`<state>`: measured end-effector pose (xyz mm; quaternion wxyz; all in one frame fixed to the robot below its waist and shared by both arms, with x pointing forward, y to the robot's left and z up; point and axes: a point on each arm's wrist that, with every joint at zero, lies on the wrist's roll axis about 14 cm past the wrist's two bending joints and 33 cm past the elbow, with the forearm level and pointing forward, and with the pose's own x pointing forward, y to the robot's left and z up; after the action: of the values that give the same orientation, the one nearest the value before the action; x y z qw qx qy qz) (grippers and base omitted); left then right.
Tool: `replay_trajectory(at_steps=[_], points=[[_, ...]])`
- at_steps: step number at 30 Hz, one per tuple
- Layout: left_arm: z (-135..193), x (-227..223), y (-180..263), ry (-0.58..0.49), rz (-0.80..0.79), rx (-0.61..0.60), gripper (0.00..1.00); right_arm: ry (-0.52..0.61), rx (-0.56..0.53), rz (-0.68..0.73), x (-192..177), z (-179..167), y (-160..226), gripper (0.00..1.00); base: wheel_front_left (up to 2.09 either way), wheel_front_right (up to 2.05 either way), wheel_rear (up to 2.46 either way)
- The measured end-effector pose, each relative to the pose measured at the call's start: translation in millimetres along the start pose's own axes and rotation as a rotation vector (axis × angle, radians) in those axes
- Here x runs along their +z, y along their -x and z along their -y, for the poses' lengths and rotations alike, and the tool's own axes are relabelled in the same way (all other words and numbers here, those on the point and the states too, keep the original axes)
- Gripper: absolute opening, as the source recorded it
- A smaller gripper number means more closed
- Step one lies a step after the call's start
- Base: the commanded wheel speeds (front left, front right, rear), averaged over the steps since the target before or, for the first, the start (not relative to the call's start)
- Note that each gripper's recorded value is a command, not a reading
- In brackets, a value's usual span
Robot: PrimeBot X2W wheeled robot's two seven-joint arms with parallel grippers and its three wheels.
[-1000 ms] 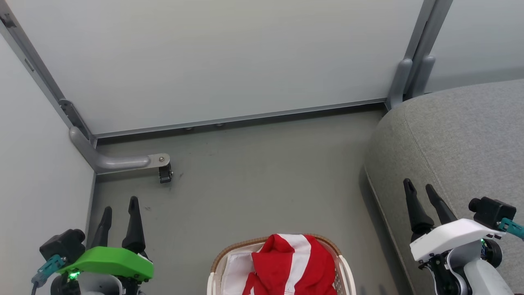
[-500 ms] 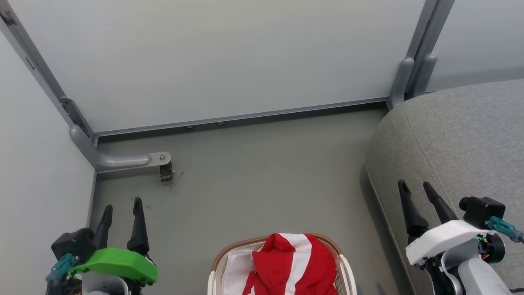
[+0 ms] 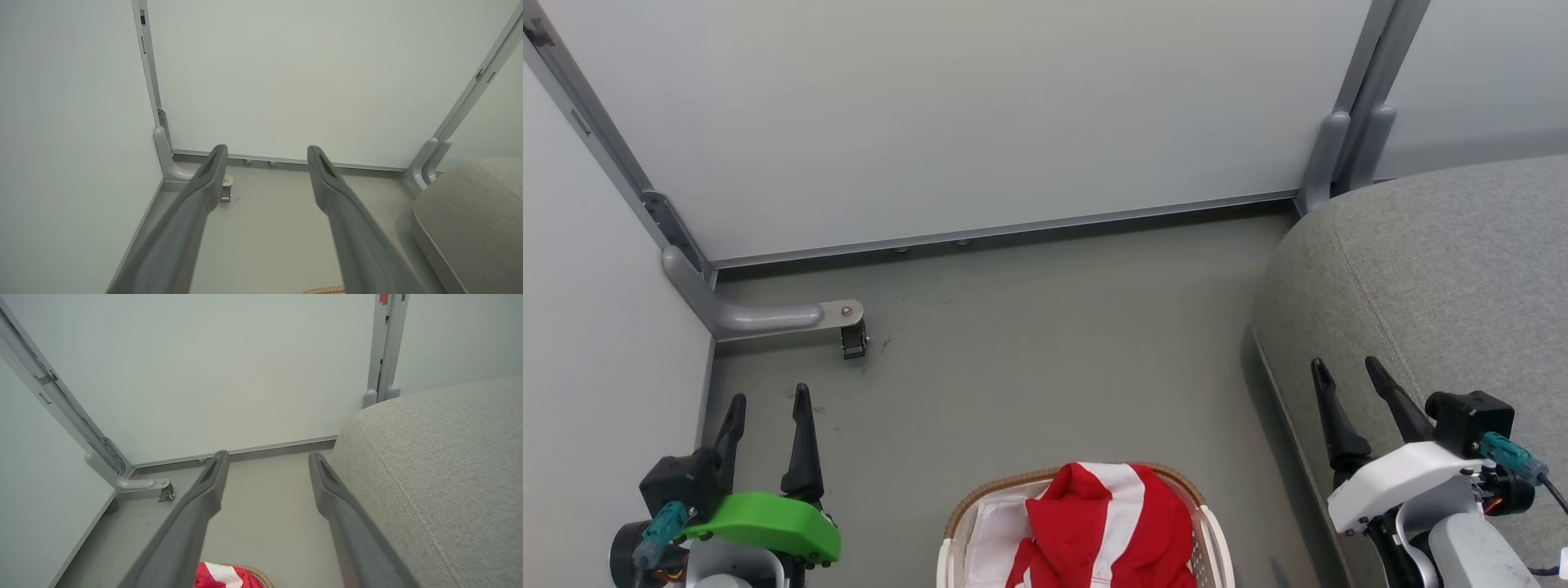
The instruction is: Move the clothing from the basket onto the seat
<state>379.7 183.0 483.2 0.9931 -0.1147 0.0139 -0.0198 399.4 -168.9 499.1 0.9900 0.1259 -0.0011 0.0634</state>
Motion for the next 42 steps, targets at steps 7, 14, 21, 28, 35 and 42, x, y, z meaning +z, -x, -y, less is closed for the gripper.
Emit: replay_trajectory(at_steps=[7,14,21,28,35,42], points=[[2.8,5.4,-0.4,-0.037,0.023,-0.011,1.00,0.054,-0.001,0.005,0.3,1.4,-0.1,1.00,0.00,0.00,0.00],[6.4,3.8,-0.1,-0.080,0.025,-0.025,1.00,0.103,0.011,0.003,-2.0,-1.2,0.3,1.00,0.00,0.00,0.00],[12.9,-3.0,-1.2,-0.113,0.011,-0.048,1.00,0.152,0.021,0.007,-2.0,-1.7,-0.8,1.00,0.00,0.00,0.00],[28.8,-19.6,-8.1,-0.127,-0.029,-0.100,1.00,0.198,0.021,0.019,0.7,1.8,-7.6,1.00,0.00,0.00,0.00],[66.3,-39.9,-28.3,-0.123,-0.076,-0.218,1.00,0.234,0.006,0.034,4.4,11.7,-21.7,1.00,0.00,0.00,0.00],[101.1,-73.3,-45.9,-0.074,-0.165,-0.324,1.00,0.244,-0.015,0.039,3.7,23.2,-38.4,1.00,0.00,0.00,0.00]])
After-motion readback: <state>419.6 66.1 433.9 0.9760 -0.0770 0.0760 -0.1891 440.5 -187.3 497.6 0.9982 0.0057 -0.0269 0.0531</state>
